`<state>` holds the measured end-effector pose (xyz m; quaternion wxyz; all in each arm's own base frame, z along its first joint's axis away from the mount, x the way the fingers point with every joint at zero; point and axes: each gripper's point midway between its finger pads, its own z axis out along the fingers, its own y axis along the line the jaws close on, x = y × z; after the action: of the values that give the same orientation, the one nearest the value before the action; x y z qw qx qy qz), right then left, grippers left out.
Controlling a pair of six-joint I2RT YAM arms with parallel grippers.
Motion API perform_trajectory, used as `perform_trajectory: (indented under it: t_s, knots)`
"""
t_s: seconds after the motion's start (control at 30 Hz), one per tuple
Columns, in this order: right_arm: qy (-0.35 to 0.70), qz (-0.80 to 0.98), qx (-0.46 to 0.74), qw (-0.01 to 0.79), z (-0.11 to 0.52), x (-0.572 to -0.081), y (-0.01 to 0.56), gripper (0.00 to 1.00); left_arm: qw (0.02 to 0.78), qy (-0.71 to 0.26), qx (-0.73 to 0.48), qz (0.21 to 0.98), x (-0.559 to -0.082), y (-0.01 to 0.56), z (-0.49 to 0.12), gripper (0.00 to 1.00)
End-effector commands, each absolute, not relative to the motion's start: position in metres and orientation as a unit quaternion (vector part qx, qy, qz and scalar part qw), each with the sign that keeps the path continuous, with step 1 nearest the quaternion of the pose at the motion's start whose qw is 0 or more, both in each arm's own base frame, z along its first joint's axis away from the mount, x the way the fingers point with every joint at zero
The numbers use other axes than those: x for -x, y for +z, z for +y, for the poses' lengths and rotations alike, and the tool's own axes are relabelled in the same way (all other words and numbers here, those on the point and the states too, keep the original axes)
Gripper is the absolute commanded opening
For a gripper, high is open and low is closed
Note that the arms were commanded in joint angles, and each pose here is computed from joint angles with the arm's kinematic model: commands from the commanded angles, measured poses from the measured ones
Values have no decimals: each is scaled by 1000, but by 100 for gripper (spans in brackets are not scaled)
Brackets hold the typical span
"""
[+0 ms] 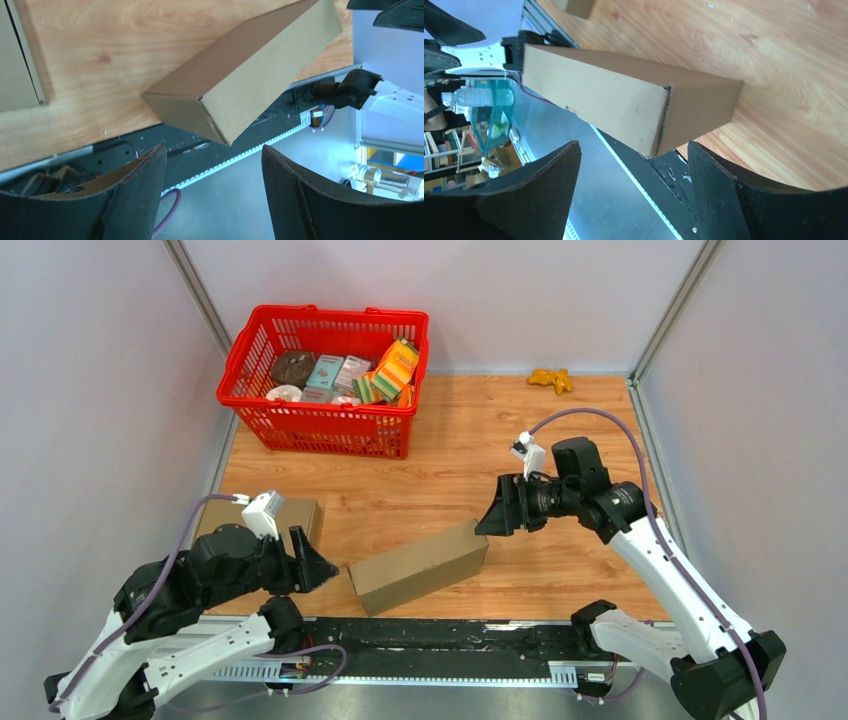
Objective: Fold the paper box
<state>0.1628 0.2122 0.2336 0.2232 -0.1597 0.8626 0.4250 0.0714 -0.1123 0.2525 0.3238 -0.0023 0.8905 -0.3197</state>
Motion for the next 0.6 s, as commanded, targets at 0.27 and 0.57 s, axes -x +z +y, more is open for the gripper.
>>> perform_trajectory:
  t_s: [0.27,0.57]
  knots:
    - [441,863,166,181,225,-171,210,75,226,-389,56,891,-79,189,-179,79]
    - [455,861,168,154,243,-163,206,48,232,-378,40,896,-100,183,-190,61]
